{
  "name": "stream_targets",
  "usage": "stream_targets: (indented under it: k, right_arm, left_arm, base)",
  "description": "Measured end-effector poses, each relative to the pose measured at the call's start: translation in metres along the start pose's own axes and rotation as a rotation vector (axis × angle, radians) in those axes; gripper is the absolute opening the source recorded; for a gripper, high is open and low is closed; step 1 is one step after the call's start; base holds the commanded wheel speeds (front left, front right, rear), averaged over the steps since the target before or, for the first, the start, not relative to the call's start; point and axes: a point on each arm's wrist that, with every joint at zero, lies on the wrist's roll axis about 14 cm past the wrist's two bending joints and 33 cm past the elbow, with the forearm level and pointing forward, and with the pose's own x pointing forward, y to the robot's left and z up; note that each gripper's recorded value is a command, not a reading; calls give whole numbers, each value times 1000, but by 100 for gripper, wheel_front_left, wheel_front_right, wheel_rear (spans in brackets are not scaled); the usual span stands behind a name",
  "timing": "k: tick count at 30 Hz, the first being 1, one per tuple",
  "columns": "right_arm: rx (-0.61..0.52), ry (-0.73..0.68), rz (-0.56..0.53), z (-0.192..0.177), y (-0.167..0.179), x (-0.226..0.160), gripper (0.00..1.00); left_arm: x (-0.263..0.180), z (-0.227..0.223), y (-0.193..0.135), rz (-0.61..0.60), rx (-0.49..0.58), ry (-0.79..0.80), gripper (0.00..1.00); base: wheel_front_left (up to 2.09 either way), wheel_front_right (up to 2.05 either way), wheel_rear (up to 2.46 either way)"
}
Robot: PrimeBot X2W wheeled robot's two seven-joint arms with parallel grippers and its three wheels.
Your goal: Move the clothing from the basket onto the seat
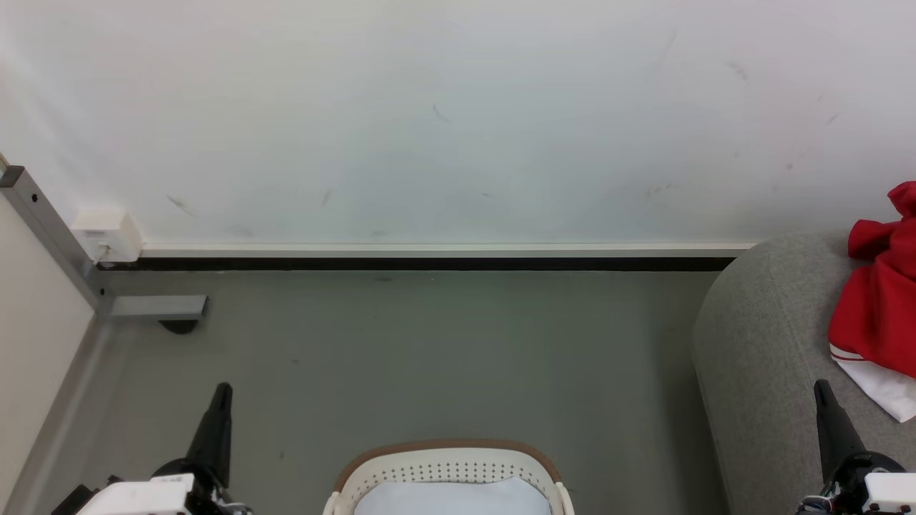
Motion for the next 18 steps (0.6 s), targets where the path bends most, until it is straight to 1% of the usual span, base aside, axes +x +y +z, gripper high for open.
stream_targets:
  k: [18]
  right_arm:
    - [0, 1, 0, 0, 0, 0, 0]
  left_arm:
    - [0, 0, 0, 0, 0, 0, 0]
  base:
    - [0, 0, 0]
